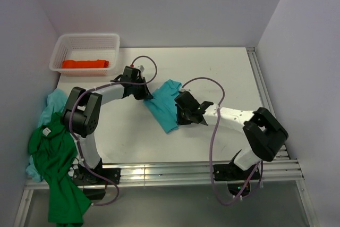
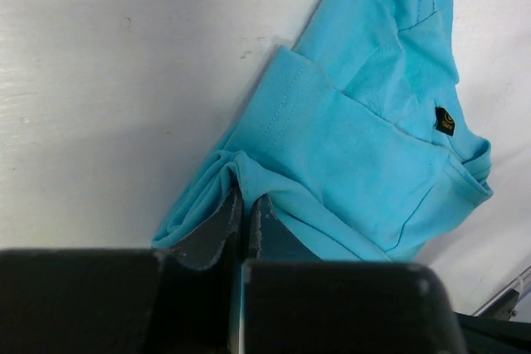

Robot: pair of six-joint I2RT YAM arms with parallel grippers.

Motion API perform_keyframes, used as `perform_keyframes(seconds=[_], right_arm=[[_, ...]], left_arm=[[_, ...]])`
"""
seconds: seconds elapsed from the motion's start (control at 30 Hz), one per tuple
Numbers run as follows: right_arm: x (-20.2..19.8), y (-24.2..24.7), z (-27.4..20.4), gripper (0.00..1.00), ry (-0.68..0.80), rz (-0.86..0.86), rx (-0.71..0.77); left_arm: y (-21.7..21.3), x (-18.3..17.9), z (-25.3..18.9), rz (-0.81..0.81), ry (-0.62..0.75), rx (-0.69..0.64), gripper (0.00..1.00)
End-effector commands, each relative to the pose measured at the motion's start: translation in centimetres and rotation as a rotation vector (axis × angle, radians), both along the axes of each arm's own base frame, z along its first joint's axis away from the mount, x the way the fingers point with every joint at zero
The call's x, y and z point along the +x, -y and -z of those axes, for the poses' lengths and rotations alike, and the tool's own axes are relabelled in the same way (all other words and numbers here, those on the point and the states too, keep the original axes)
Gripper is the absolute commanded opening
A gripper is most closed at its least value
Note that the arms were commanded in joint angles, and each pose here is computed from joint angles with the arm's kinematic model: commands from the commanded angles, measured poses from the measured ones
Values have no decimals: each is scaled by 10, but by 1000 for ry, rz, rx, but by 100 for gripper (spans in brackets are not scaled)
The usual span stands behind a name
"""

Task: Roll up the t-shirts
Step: Roll the tshirt

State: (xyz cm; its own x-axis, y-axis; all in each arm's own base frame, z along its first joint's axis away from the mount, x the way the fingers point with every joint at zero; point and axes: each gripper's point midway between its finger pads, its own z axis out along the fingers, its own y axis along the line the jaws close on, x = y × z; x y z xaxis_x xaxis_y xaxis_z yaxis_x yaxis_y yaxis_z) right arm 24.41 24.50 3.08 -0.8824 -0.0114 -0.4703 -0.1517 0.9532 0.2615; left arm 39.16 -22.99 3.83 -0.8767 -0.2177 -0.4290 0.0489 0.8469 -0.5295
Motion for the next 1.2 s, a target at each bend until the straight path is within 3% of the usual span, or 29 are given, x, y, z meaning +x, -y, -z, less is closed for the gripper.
perform_keyframes(seconds=[0.0, 0.07, 0.1, 0.17, 0.2, 0.37, 0.53, 0.67, 0.77, 1.03, 1.17], right_arm=[[-22, 28, -7, 0, -31, 26, -62], [-22, 34, -10, 0, -24, 35, -82], [-21, 33, -12, 5, -23, 30, -82], [-21, 32, -10, 20, -35, 23, -90], [-20, 31, -11, 32, -29, 24, -87], [-8, 32, -37, 44, 43, 47, -78], [4, 29, -83, 54, 179, 30, -58], [3, -2, -120, 59, 288, -140, 8], [9, -17, -125, 59, 306, -206, -25], [20, -54, -126, 54, 336, -371, -10], [28, -53, -119, 61, 340, -357, -117]], left_arm=[[-6, 10, 6, 9, 8, 54, 6], [-2, 15, -1, 17, 25, 45, 14], [0, 17, -5, 18, 35, 37, 20], [3, 18, -11, 23, 47, 26, 34], [5, 19, -18, 26, 62, 19, 39], [5, 22, -51, 21, 119, 5, 62], [9, 26, -76, 38, 141, -7, 65], [13, 25, -70, 50, 111, -16, 64], [15, 25, -67, 48, 98, -27, 66], [-14, 26, -113, -61, 196, -57, 78], [-47, 8, -124, -133, 217, -96, 83]])
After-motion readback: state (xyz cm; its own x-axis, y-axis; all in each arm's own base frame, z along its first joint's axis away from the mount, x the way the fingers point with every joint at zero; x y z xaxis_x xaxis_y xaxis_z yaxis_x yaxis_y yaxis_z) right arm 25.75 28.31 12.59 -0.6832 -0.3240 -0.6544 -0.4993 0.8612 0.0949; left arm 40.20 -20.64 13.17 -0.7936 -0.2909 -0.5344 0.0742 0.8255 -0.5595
